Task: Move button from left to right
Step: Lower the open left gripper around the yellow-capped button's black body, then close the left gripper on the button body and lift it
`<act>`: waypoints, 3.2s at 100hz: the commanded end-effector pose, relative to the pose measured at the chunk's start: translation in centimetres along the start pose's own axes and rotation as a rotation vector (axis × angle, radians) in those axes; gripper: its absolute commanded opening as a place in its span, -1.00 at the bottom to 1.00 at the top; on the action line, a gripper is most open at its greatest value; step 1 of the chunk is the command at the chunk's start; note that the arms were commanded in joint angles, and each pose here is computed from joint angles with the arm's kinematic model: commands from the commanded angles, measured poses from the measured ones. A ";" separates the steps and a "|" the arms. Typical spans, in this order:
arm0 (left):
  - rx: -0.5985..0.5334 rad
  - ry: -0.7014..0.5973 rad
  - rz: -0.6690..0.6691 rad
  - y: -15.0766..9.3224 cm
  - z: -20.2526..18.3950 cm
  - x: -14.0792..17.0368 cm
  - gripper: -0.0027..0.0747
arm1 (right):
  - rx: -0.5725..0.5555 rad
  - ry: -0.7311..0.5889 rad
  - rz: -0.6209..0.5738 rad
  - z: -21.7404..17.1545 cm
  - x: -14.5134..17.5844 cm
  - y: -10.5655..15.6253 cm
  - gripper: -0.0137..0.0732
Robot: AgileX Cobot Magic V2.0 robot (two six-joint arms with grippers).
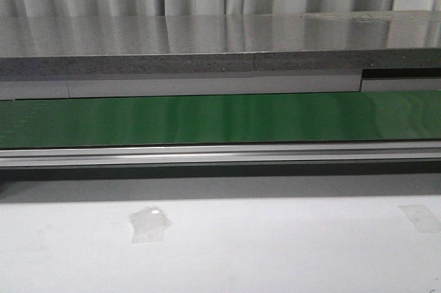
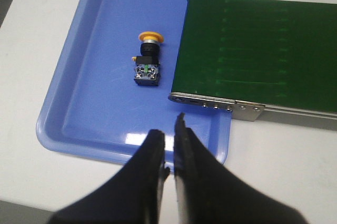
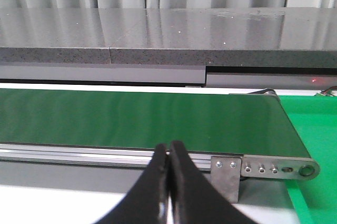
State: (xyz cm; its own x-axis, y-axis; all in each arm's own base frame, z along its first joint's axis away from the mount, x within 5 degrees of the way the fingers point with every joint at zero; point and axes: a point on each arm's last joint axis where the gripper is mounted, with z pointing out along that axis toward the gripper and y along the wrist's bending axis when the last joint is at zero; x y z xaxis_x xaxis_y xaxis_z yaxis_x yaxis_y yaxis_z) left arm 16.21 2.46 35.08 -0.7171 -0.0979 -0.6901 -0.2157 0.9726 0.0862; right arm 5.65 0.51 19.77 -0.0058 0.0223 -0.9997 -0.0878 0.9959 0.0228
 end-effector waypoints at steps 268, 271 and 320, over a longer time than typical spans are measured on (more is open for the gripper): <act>0.026 0.285 -0.219 6.2 24.9 -7.1 0.67 | -0.001 -0.115 -0.008 -0.3 -1.3 0.0 -0.92; 0.027 0.286 -0.217 6.1 25.0 -7.1 0.67 | -0.001 -0.115 -0.008 -0.3 -1.3 0.0 -0.92; 0.035 0.303 -0.206 5.5 26.6 -6.5 0.67 | -0.001 -0.115 -0.008 -0.3 -1.3 0.0 -0.92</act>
State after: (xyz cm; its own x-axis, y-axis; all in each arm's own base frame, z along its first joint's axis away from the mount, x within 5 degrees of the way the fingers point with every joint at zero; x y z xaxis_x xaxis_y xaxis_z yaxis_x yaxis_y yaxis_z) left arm 36.74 14.15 18.69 -0.8642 -0.3516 -0.3598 -0.3578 0.9324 -0.0518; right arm 5.65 0.51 19.77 -0.0058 0.0223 -0.9997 -0.0878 0.9959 0.0228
